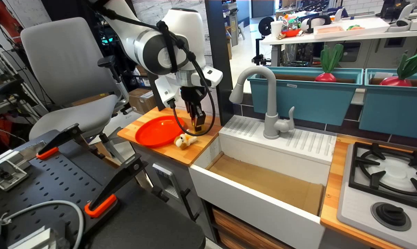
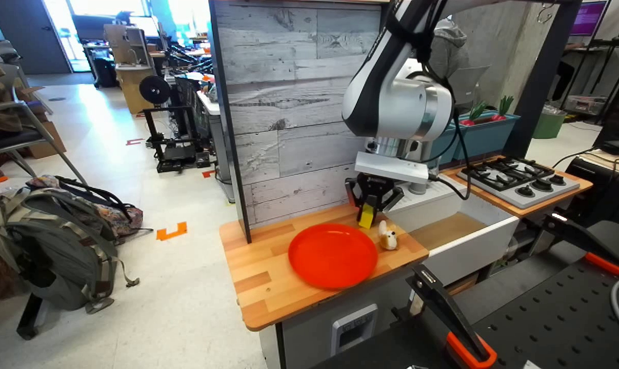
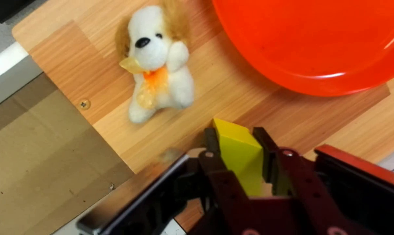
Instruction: Move the yellow block to the left
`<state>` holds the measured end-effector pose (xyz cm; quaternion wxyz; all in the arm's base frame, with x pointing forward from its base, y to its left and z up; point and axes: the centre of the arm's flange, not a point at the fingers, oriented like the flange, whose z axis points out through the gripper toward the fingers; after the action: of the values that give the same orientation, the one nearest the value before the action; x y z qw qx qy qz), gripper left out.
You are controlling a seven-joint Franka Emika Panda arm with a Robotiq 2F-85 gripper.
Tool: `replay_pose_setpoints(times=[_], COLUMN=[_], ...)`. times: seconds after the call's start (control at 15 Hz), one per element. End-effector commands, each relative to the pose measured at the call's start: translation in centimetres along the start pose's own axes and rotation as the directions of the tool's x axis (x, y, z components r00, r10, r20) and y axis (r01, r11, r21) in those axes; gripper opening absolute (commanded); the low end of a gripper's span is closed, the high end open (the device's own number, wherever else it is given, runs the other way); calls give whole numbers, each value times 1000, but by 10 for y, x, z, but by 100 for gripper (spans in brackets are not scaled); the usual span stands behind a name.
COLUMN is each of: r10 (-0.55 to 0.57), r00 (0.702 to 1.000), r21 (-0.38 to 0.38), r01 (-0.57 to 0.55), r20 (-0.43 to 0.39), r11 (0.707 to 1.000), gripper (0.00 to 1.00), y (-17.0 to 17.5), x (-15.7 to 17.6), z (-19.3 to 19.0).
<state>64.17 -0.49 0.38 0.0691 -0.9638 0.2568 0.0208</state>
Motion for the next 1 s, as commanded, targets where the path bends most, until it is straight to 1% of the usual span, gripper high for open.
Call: replay_pose_setpoints(times=[0.0,0.27,0.4,0.67,0.93], r10=[-24,-75,-125,-232,-339], r00=[1000,997,992,972,940], r21=[-5,-13,-15,-18,-15], r01=[24,75,124,232,339], r20=[-10,-20,-22,-40,-27], r11=[1000,997,992,973,941], gripper=[8,8,8,8,8], y=[-4,-16,-31,-71,-118], x=[-11,-34,-52,-88,-114], z=[-14,-31,-40,-48,-40])
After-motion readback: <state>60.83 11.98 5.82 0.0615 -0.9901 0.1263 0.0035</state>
